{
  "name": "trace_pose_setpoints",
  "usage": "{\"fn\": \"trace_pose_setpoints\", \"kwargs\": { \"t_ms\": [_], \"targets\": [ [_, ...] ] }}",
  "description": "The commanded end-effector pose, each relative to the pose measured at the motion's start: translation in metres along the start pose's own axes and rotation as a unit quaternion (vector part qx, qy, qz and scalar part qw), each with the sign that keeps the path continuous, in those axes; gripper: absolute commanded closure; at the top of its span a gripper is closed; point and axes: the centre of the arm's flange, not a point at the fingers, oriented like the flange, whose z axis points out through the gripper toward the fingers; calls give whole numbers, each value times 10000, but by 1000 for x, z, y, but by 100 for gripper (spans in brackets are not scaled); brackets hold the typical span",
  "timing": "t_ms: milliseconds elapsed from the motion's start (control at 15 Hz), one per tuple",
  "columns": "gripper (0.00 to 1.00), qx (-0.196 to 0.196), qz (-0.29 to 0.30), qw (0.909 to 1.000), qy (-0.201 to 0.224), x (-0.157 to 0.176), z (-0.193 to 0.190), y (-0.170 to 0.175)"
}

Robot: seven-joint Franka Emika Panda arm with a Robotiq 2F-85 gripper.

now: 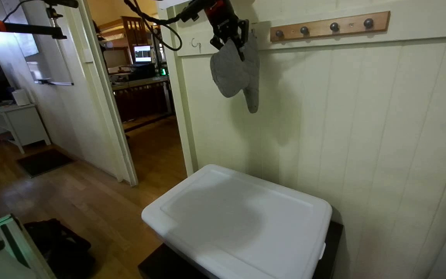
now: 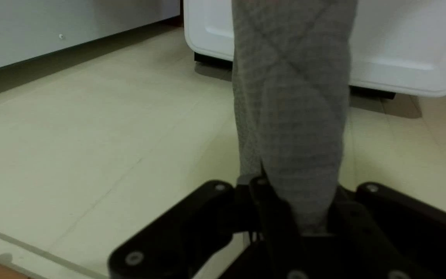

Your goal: Move the glove from the hook on the left to the hook on the right

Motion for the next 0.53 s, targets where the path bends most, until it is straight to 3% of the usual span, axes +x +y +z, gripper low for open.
{"fn": "trace_pose_setpoints", "kwargs": {
  "t_ms": [0,467],
  "targets": [
    [97,15,-67,9998,-198,6,0,3],
    [97,57,100,9999,-120,16,-14,16]
  ]
}}
